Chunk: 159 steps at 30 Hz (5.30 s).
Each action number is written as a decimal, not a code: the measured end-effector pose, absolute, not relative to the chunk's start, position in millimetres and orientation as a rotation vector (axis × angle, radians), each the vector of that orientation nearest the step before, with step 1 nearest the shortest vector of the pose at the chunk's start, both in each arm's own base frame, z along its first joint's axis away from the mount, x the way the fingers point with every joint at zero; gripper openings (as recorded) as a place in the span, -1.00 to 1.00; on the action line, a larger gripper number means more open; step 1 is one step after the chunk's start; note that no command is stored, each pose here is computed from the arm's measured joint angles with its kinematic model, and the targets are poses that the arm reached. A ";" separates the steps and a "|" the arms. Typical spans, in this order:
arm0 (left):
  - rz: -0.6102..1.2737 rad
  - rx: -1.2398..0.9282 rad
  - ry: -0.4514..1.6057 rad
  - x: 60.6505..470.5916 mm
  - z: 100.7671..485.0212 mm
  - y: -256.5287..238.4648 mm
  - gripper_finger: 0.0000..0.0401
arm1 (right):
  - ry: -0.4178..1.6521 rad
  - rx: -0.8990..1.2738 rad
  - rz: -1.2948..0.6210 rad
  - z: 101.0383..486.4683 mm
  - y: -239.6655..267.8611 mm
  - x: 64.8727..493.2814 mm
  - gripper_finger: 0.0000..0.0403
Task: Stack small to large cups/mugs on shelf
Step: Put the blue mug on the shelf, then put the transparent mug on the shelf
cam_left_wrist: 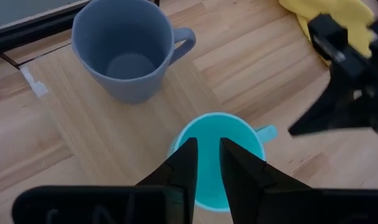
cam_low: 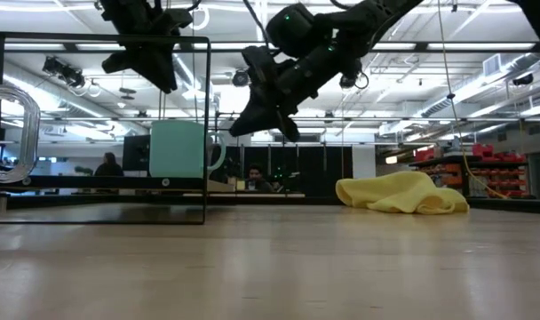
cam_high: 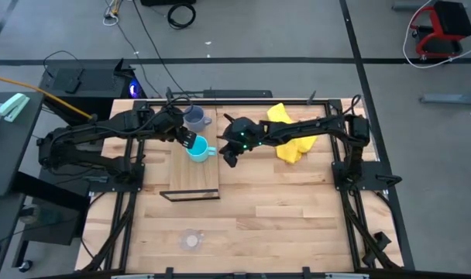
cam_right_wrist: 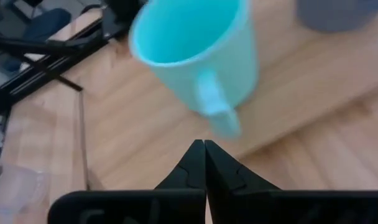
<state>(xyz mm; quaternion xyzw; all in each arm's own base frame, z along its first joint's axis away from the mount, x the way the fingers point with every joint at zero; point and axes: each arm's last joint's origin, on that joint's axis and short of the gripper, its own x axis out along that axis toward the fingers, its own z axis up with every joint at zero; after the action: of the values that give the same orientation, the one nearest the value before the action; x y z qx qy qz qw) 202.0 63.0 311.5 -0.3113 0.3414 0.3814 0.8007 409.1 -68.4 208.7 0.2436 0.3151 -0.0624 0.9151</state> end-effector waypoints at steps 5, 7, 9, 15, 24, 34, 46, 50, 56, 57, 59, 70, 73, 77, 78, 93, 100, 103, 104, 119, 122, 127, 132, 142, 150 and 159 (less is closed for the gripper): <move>0.823 -0.676 0.732 201.8 311.2 63.0 -0.62 | 0.660 0.498 -0.117 203.1 -64.4 418.2 -1.00; 0.823 -0.676 0.731 201.9 311.3 63.0 -0.61 | 0.657 0.508 -0.127 202.1 -66.0 421.4 -1.00; 0.823 -0.676 0.731 201.9 311.4 63.0 -0.60 | 0.652 0.511 -0.138 201.4 -67.4 424.7 -1.00; 0.822 -0.676 0.730 201.9 311.4 63.0 -0.63 | 0.646 0.515 -0.159 197.7 -74.1 433.5 -1.00; 0.822 -0.675 0.730 202.0 311.4 63.0 -0.60 | 0.633 0.525 -0.159 196.1 -81.9 445.1 -1.00; 0.822 -0.673 0.732 201.9 311.3 63.1 -0.64 | 0.644 0.524 -0.150 195.7 -79.3 445.0 -1.00; 0.786 -0.697 0.744 202.4 311.2 61.7 -0.62 | 0.688 0.492 -0.136 253.9 -69.8 410.6 -0.98; 0.666 -0.752 0.762 200.0 315.1 54.7 -0.64 | 0.751 0.497 -0.134 273.1 -60.0 391.3 -0.94; 0.579 -0.755 0.760 183.9 325.5 40.9 -0.67 | 0.850 0.518 -0.126 294.0 -39.9 364.5 -0.93; 0.573 -0.754 0.755 179.8 327.6 39.0 -0.67 | 0.863 0.525 -0.127 296.5 -36.5 361.0 -0.93; 0.570 -0.756 0.759 169.6 330.8 35.6 -0.67 | 0.874 0.533 -0.141 301.4 -29.7 355.5 -0.93; 0.637 -0.867 0.924 127.4 328.9 12.7 -0.77 | 0.963 0.487 -0.140 310.6 3.3 335.9 -0.94; 0.610 -0.909 0.911 122.9 331.2 4.4 -0.78 | 0.985 0.470 -0.136 310.9 9.7 332.5 -0.94; 0.594 -0.972 0.923 116.7 332.2 -6.0 -0.79 | 0.995 0.451 -0.119 313.0 18.8 329.1 -0.93; 0.590 -0.982 0.926 115.9 332.3 -8.2 -0.79 | 0.995 0.447 -0.112 313.5 21.5 328.5 -0.93; 0.793 -0.995 0.940 101.5 327.0 -12.2 -0.81 | 0.912 0.361 0.132 307.7 116.2 335.0 -0.94; 0.806 -1.012 0.930 101.7 327.0 -12.4 -0.79 | 0.915 0.286 0.134 298.5 132.6 335.9 -0.94; 0.785 -1.039 0.953 101.2 326.9 -15.7 -0.82 | 0.962 0.255 0.124 295.3 135.5 330.3 -0.94; 0.770 -1.046 0.966 101.0 326.9 -17.5 -0.82 | 0.979 0.237 0.108 293.9 135.5 328.3 -0.94; 0.602 -1.189 1.097 96.0 327.2 -63.7 -0.88 | 1.077 0.147 -0.006 283.9 130.4 317.7 -0.94; 0.567 -1.195 1.114 102.3 325.0 -80.4 -0.90 | 1.078 0.148 -0.017 283.8 127.9 318.4 -0.94; 0.493 -1.195 1.120 115.2 319.9 -110.3 -0.93 | 1.078 0.150 -0.027 283.8 123.3 320.1 -0.94; 0.474 -1.221 1.068 126.4 313.2 -135.6 -0.93 | 1.080 0.153 -0.039 283.6 119.2 321.3 -0.94; 0.461 -1.256 1.000 159.5 288.5 -179.4 -0.94 | 1.111 0.127 -0.035 282.2 118.3 318.6 -0.94; 0.465 -1.243 0.941 181.3 279.4 -199.6 -0.95 | 1.117 0.112 -0.028 281.9 118.2 318.1 -0.94; 0.628 -1.113 1.006 193.0 283.3 -214.5 -0.90 | 1.125 0.108 -0.030 281.6 118.0 317.3 -0.94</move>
<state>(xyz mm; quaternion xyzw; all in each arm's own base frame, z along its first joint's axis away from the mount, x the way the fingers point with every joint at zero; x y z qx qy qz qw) 193.0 -214.5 283.3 -0.4971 0.4493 0.2804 0.6872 317.3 118.0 281.6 0.0511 0.5331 -0.0143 0.8444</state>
